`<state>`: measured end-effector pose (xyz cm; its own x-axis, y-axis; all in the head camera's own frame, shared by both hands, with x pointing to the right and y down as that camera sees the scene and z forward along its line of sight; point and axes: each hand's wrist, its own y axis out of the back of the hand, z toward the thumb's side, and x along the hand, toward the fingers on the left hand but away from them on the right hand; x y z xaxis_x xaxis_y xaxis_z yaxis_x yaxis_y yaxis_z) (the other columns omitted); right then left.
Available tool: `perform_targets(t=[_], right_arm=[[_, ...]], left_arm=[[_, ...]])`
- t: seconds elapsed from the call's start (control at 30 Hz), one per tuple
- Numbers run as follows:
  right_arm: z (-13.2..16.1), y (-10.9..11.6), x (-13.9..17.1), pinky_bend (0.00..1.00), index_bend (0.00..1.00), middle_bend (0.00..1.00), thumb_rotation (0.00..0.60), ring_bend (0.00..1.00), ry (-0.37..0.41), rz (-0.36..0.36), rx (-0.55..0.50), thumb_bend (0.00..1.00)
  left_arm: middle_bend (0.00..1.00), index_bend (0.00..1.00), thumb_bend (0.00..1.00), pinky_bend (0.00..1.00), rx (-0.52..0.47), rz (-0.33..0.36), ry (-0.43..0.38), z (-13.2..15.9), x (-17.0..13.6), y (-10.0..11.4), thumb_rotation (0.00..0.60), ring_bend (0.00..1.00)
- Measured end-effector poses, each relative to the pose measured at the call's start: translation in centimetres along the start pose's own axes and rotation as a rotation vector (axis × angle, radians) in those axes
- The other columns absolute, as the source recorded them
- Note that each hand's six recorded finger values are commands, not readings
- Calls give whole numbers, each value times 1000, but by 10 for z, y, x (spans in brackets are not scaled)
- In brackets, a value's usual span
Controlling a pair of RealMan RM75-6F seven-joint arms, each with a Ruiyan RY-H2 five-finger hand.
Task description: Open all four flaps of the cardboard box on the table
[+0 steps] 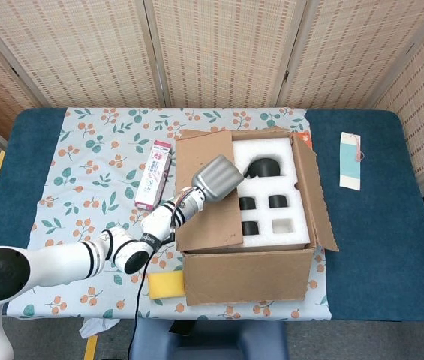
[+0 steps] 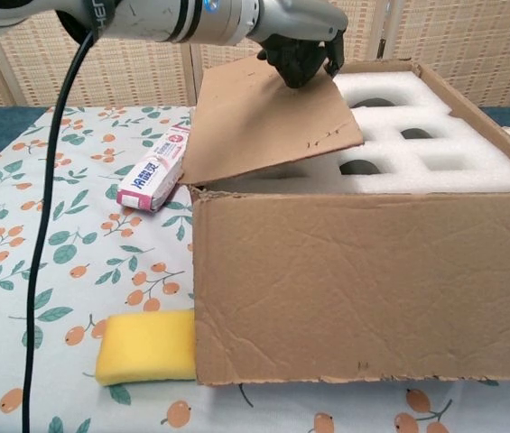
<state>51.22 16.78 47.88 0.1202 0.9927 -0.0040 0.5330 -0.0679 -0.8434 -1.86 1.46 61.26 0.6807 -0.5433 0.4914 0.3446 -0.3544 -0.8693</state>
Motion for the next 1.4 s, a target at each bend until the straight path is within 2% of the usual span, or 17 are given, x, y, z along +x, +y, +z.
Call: perform_targets(t=[0.4, 0.93, 1.07, 1.4], right_arm=[[2, -4, 0, 0, 321, 0, 480, 0, 6, 14, 5, 351], [4, -14, 0, 0, 321, 0, 480, 0, 3, 33, 34, 351], [5, -17, -1, 0, 321, 0, 478, 0, 7, 38, 43, 351], [7, -26, -3, 0, 321, 0, 479, 0, 9, 58, 54, 351]], left_arm=[[1000, 556, 1000, 778, 149, 98, 128, -19, -21, 20, 600, 939], [1000, 505, 1000, 782, 214, 176, 266, -41, -60, 48, 600, 939], [1000, 505, 1000, 782, 219, 182, 309, -49, -73, 52, 600, 939], [1000, 505, 1000, 783, 207, 158, 468, -98, -109, 45, 600, 940]])
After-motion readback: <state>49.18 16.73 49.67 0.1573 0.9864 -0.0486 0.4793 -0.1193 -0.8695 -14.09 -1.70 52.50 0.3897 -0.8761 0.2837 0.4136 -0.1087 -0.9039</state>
